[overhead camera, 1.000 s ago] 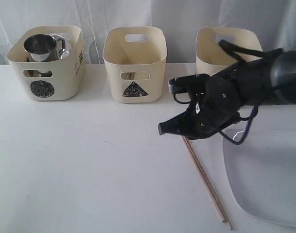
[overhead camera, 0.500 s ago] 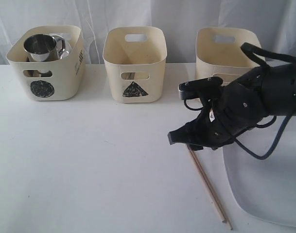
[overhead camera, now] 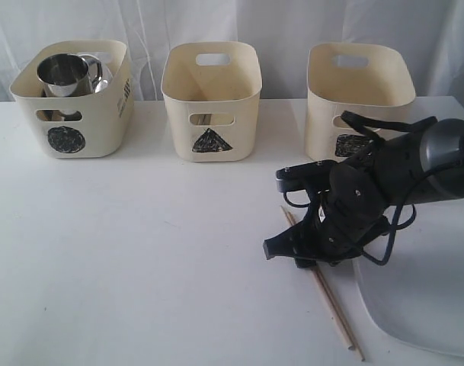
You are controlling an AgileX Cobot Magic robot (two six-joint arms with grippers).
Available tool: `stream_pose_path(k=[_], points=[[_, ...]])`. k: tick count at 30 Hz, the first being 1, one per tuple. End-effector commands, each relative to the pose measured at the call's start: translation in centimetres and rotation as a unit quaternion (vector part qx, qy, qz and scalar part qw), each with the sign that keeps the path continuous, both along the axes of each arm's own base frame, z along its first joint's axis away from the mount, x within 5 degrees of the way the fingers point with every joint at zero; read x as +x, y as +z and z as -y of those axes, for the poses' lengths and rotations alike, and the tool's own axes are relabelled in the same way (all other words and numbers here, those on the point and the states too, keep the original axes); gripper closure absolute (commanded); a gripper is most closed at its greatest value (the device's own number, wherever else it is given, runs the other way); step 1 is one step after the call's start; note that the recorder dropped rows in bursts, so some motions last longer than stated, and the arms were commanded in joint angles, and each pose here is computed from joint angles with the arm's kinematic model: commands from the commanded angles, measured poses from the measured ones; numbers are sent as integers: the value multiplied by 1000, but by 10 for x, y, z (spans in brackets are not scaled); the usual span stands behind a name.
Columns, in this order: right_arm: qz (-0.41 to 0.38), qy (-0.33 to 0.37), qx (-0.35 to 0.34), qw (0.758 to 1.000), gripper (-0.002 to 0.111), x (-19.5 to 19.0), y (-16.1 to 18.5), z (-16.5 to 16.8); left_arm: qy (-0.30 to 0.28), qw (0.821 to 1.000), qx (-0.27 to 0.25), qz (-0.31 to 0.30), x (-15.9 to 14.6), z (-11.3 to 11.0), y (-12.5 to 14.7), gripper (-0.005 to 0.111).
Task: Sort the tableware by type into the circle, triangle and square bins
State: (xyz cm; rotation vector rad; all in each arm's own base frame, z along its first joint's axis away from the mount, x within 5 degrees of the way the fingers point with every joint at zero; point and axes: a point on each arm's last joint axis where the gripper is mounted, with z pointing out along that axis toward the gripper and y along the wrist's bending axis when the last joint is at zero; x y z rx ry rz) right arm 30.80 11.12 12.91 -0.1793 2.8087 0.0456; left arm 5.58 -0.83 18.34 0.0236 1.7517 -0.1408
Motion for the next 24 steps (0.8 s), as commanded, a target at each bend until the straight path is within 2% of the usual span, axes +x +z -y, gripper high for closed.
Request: stream_pose_path(k=[1, 3, 9, 15, 20, 24], points=[[-28, -2, 0, 1000, 65, -6, -10, -5, 3, 1000, -3, 2, 0, 0, -1, 107], [-32, -2, 2, 999, 71, -7, -11, -7, 3, 1000, -3, 2, 0, 0, -1, 107], [-31, -1, 7, 999, 108, -8, -13, -11, 3, 1000, -3, 2, 0, 0, -1, 107], [27, -9, 39, 999, 108, -3, 11, -13, 3, 1000, -3, 2, 0, 0, -1, 107], [126, -23, 97, 987, 108, 1, 55, -15, 3, 1000, -3, 2, 0, 0, -1, 107], [167, -33, 121, 978, 108, 6, 84, -14, 3, 1000, -3, 2, 0, 0, -1, 107]])
